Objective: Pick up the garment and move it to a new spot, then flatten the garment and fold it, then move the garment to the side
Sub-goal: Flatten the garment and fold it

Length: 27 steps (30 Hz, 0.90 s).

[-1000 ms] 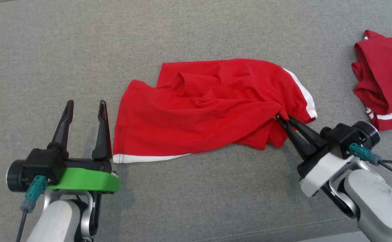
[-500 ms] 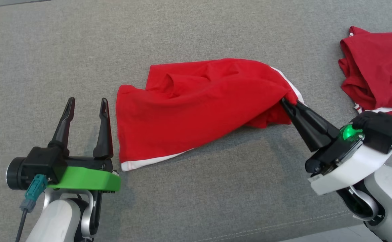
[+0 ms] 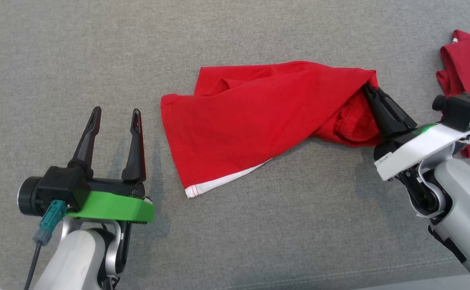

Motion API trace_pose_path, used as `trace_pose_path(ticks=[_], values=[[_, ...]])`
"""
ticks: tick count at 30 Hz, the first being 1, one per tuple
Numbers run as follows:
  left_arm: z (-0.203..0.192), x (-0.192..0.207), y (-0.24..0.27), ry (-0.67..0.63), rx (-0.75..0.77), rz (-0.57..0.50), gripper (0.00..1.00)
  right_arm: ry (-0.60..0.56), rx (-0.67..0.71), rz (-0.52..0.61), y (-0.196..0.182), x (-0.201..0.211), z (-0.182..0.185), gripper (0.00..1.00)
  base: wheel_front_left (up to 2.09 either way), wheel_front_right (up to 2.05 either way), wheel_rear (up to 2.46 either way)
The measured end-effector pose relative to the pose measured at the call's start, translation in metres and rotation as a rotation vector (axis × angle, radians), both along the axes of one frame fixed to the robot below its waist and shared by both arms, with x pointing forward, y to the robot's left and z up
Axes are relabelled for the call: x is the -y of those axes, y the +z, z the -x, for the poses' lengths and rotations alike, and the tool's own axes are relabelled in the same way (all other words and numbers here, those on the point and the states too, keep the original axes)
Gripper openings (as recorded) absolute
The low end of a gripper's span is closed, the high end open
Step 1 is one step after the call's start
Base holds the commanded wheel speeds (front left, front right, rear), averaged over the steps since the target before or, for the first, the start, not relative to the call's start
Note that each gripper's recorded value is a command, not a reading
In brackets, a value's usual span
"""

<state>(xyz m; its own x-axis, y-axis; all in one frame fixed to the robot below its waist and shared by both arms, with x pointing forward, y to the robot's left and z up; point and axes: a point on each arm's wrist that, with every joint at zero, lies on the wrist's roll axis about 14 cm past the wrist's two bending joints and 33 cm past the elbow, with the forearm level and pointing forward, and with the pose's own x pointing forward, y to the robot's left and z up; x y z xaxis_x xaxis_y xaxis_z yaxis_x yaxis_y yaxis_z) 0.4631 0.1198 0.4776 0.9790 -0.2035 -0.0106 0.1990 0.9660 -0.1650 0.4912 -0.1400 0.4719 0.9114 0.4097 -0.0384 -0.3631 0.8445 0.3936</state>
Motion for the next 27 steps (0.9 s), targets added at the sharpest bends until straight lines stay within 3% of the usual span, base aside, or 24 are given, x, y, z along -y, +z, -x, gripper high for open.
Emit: trace_pose_path(ticks=[10,11,12,13,21,27], values=[[-0.003,-0.007,-0.015,0.019,-0.026,-0.002,1.00,-0.004,-0.127,0.061,-0.056,-0.006,-0.016,0.00,0.00,0.00,0.00],[-0.003,-0.007,-0.015,0.020,-0.025,-0.002,1.00,-0.001,-0.123,0.066,-0.055,-0.007,-0.016,0.27,0.00,0.00,0.00],[-0.004,-0.007,-0.016,0.019,-0.025,-0.003,1.00,-0.001,-0.117,0.071,-0.054,-0.006,-0.017,0.84,0.00,0.00,0.00],[-0.004,-0.007,-0.015,0.019,-0.024,-0.003,1.00,-0.002,-0.107,0.077,-0.052,-0.006,-0.017,1.00,0.00,0.00,0.00],[-0.004,-0.005,-0.003,0.016,0.009,0.003,1.00,-0.026,-0.052,0.140,-0.038,0.012,0.007,1.00,0.00,0.00,0.00],[-0.001,-0.004,0.004,0.017,0.023,0.001,1.00,-0.117,0.092,0.195,0.004,0.042,0.016,1.00,0.00,0.00,0.00]])
